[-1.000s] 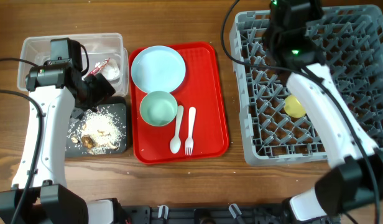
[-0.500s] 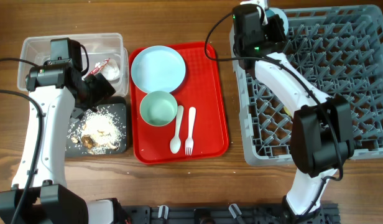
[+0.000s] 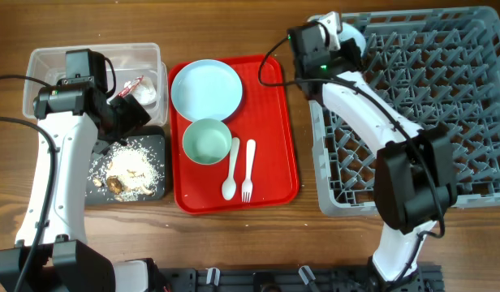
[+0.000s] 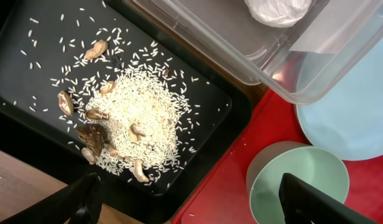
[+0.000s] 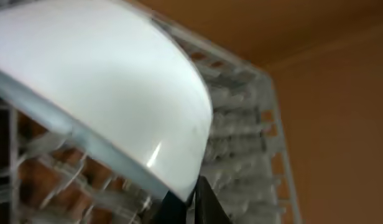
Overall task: Sort waste into correct bins and load items into the dishwasher rack
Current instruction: 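Grasp the light blue bowl with the right gripper and place it in the rack, then grasp the green bowl with the right gripper and place it in the rack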
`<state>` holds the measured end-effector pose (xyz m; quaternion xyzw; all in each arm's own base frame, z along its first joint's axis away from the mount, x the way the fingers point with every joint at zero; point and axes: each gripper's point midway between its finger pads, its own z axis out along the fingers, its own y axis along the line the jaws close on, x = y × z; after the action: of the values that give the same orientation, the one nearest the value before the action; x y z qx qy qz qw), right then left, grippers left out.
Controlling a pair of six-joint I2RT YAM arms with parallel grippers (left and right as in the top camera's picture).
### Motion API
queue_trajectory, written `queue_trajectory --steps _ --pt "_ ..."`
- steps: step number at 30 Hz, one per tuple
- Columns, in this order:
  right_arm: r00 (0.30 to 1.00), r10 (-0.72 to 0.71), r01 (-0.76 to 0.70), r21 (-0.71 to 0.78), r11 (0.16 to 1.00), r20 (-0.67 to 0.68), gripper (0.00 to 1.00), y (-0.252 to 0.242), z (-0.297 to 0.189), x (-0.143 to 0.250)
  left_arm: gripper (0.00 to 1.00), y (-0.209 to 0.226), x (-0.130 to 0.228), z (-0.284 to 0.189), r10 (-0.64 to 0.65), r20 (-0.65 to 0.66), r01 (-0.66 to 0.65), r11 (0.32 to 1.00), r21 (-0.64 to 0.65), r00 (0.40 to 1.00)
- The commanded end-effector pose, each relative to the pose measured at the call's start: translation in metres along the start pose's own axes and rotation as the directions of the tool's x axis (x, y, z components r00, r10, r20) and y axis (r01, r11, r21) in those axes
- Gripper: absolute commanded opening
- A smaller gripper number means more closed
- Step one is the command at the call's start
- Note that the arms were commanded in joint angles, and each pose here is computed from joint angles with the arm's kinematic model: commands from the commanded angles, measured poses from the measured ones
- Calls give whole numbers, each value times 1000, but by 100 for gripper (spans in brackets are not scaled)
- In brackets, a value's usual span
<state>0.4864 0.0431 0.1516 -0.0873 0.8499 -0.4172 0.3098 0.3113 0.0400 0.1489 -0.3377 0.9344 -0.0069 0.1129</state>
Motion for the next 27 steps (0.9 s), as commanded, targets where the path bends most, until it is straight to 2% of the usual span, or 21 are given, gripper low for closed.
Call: queue_trajectory --steps 1,4,7,8,9,10,11,12,13,15,19,21,23,25,27 --pt "996 83 -88 -205 975 -30 10 29 -15 8 91 1 -3 -5 -20 24 20 1000 3 999" --pt "996 86 -91 -299 950 -29 33 26 -32 7 91 1 -5 -5 -21 29 21 1000 7 999" --pt "992 126 -117 -359 926 0 49 8 -54 -1 92 1 -5 -5 -21 29 21 1000 7 999" --pt "987 162 -135 -436 890 25 59 0 -72 -7 94 1 -5 -5 -21 29 21 1000 7 999" --pt "981 190 -132 -569 812 43 64 7 -96 -14 95 1 -4 -5 -17 29 17 1000 6 999" --pt "977 205 -118 -670 733 52 64 15 -115 -18 95 2 -4 -5 -17 27 17 1000 1 999" --pt "972 224 -74 -825 560 65 64 30 -153 -23 95 7 -2 -5 -17 25 17 1000 -24 1000" --pt "969 242 -60 -906 418 47 64 40 -180 -26 95 14 -2 -5 -16 26 18 998 -61 1000" --pt "969 249 -73 -955 288 2 64 49 -201 -25 96 21 -1 -6 -14 30 17 995 -98 999" --pt "973 217 -110 -981 162 -74 64 66 -223 -19 100 33 -2 -7 -28 31 32 990 -137 999" --pt "992 31 -123 -985 119 -120 65 138 -254 14 100 44 -6 -6 -85 20 87 988 -131 996" --pt "986 -65 -146 -981 124 -154 61 177 -262 35 100 44 -6 -6 -85 21 87 988 -130 996" --pt "974 -104 -178 -965 193 -201 52 199 -255 49 100 44 -6 -6 -85 21 87 988 -130 996" --pt "951 -119 -238 -921 307 -285 51 222 -237 65 100 44 -6 -6 -85 21 87 988 -130 996" --pt "942 -145 -245 -913 327 -304 45 238 -231 75 100 44 -6 -6 -85 21 87 988 -130 996"
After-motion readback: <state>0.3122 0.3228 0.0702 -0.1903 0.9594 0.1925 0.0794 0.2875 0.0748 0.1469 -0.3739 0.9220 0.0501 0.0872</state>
